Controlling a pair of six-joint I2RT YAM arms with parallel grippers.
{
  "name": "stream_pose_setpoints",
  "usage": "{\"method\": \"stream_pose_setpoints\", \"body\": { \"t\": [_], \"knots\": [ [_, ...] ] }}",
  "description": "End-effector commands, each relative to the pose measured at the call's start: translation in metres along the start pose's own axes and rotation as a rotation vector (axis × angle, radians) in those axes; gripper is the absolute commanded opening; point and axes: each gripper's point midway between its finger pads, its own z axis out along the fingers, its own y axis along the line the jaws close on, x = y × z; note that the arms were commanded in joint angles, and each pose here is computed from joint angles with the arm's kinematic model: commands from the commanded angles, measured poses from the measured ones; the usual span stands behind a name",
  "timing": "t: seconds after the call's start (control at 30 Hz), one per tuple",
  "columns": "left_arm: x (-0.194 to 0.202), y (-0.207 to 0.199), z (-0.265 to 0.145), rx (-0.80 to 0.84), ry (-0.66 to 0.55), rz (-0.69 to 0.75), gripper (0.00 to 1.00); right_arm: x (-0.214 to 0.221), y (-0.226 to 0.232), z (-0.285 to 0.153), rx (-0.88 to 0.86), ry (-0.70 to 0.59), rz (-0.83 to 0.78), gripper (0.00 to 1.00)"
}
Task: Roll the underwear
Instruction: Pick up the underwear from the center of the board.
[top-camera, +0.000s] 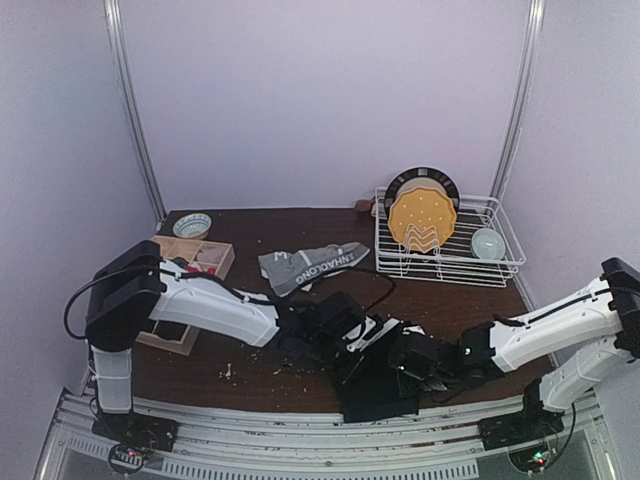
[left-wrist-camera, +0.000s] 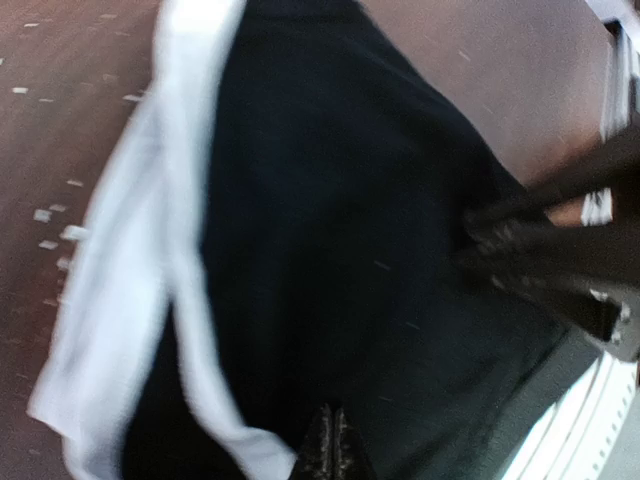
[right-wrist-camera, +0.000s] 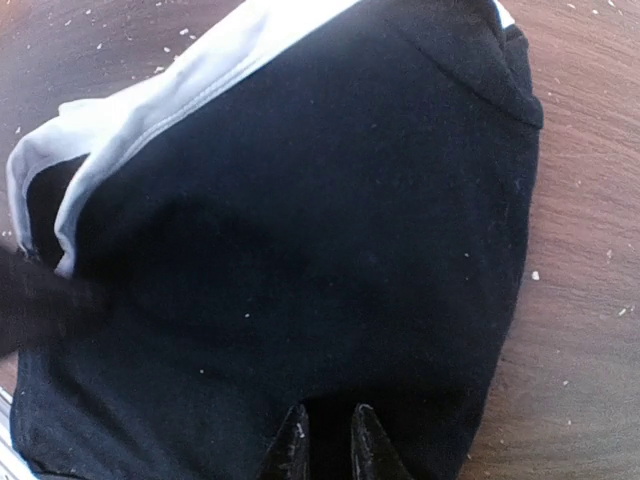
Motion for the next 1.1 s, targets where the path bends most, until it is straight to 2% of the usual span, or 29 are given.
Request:
{"method": "stream_pose_setpoints", "body": {
  "t": [0.0,0.2,0.4,0.47,0.57,0.67,0.8,1.0,1.07],
  "knots": [
    [-0.025,0.031,-0.007,-0.045,-0.061,-0.055,0.0,0.011,-0.004,0.008,0.004,0.034,0.007,0.14],
    [-0.036,0.06,-0.012,-0.07,-0.101,-0.129,0.0,0.021,-0.009,0.011,0.01,0.057,-0.001,0.13],
    [-0.048,0.108,-0.022,-0.151,-0.153,-0.232,0.0,0.024,-0.01,0.01,0.006,0.06,0.001,0.12],
    [-0.053,0.117,-0.032,-0.167,-0.176,-0.25,0.0,0.02,-0.005,0.005,-0.013,0.049,-0.002,0.14],
    [-0.058,0.118,-0.051,-0.18,-0.218,-0.24,0.01,0.006,0.006,-0.011,-0.062,0.012,-0.004,0.25],
    [-0.055,0.111,-0.067,-0.151,-0.243,-0.243,0.15,-0.012,0.011,-0.03,-0.08,-0.042,-0.008,0.38],
    [-0.033,0.106,-0.082,-0.108,-0.26,-0.309,0.43,-0.024,0.006,-0.041,-0.097,-0.075,0.024,0.5],
    [0.008,0.071,-0.083,0.092,-0.227,-0.445,0.72,-0.026,0.004,-0.033,-0.153,-0.076,0.118,0.54],
    [0.019,0.055,-0.078,0.143,-0.191,-0.472,0.86,-0.026,0.006,-0.032,-0.173,-0.079,0.138,0.55]
  ]
}}
